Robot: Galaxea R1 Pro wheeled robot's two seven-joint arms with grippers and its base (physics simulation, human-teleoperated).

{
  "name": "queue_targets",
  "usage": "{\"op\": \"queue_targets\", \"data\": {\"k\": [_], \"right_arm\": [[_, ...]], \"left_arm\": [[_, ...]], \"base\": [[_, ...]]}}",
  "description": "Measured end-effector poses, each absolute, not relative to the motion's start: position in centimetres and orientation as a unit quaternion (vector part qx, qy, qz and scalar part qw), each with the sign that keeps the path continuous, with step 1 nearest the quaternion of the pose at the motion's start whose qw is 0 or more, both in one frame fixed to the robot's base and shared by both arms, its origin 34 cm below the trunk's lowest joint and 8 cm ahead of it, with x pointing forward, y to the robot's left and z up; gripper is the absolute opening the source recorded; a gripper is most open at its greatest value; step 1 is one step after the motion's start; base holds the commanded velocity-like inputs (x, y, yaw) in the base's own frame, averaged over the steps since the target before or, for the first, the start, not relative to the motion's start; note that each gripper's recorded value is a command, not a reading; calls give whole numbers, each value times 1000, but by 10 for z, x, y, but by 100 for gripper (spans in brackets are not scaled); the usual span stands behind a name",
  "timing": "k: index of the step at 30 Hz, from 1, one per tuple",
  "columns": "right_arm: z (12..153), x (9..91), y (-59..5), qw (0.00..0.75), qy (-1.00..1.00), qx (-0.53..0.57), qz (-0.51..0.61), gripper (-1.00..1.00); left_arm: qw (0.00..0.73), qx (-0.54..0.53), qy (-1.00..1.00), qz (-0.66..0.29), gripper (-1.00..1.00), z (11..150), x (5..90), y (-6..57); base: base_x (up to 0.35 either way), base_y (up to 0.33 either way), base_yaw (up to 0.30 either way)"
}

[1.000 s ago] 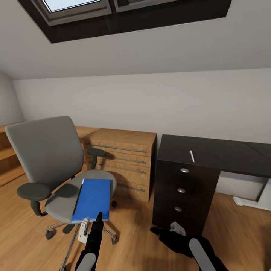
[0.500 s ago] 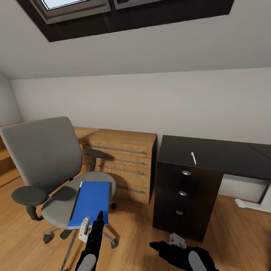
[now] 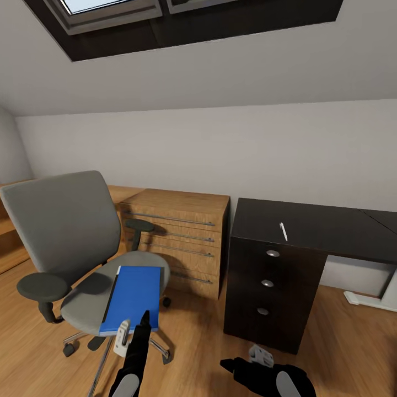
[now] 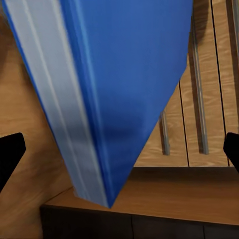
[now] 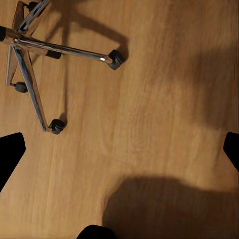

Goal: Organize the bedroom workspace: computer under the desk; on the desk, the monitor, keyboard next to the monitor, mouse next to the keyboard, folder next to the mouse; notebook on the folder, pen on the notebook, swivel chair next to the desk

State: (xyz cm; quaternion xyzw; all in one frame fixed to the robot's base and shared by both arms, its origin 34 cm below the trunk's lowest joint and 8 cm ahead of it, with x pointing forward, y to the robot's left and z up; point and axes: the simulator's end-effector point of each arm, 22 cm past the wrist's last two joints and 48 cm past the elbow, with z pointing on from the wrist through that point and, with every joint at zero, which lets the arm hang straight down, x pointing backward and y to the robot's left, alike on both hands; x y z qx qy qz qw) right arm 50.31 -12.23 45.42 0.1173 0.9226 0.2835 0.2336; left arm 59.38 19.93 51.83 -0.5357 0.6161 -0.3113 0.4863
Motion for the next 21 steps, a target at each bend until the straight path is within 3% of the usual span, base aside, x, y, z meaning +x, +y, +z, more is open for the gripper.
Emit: {"op": "queue_targets", "data": {"k": [21], "right_arm": [[450,501,-127,235,929,105,267,100]], "left_arm": [[464,-512,643,-329,100,495,594,199]], "base": [[0,0,0]]}}
